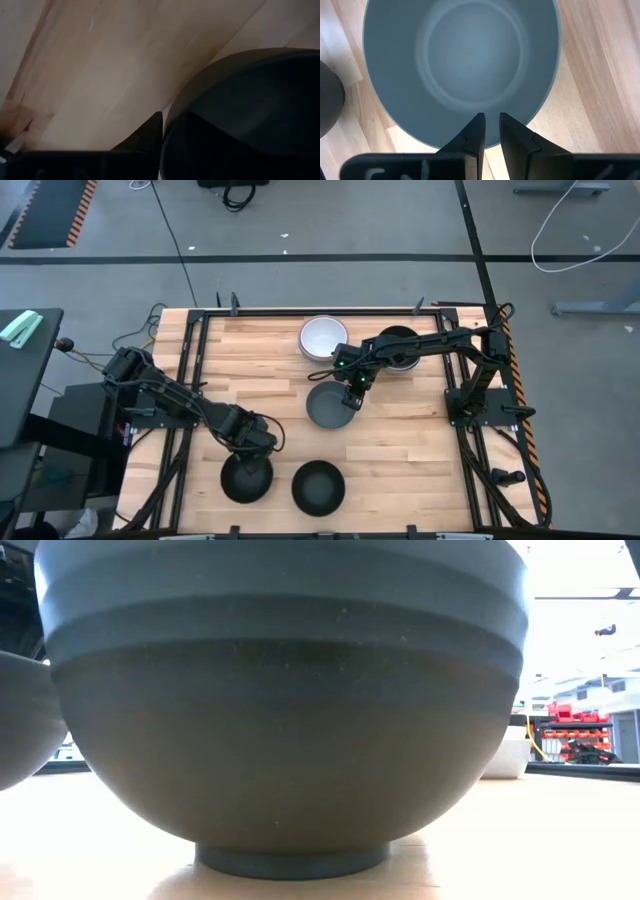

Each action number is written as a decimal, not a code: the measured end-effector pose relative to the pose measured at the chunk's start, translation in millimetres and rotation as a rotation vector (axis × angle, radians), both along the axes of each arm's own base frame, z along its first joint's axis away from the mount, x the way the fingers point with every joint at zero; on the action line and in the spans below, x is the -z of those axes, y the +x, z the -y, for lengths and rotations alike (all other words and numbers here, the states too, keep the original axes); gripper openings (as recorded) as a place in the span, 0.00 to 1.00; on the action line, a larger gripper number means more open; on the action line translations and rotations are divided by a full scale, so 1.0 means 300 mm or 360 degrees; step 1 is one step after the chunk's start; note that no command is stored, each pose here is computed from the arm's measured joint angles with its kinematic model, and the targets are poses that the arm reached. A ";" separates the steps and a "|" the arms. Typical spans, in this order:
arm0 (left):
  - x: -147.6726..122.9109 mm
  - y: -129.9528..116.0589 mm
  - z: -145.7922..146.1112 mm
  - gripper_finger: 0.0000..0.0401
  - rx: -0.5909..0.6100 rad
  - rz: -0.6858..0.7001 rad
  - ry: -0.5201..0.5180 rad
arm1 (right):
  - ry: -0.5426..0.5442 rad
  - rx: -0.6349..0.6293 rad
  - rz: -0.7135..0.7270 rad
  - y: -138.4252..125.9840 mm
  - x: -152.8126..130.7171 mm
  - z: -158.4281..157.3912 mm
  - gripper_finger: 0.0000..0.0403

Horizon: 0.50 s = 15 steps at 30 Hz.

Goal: Nest bowls inside each other
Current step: Stack the left black bowl on top of the right black bowl

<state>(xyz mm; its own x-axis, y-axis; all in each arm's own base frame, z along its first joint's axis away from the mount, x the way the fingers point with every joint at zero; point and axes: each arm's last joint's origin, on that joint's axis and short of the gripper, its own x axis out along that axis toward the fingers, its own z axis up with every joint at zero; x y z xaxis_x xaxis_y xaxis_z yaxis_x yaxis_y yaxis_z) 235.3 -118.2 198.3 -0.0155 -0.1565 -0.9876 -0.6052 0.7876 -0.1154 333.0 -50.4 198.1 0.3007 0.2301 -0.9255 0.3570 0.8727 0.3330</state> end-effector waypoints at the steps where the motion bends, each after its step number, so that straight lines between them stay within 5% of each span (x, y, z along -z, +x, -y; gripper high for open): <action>1: 0.000 0.000 0.000 0.23 0.0016 0.0004 -0.0001 | 0.0000 0.0000 -0.0001 0.000 0.000 0.000 0.16; 15: -0.001 0.002 -0.004 0.03 -0.0002 0.0019 0.0014 | -0.0002 -0.0007 -0.0002 -0.001 0.000 0.000 0.16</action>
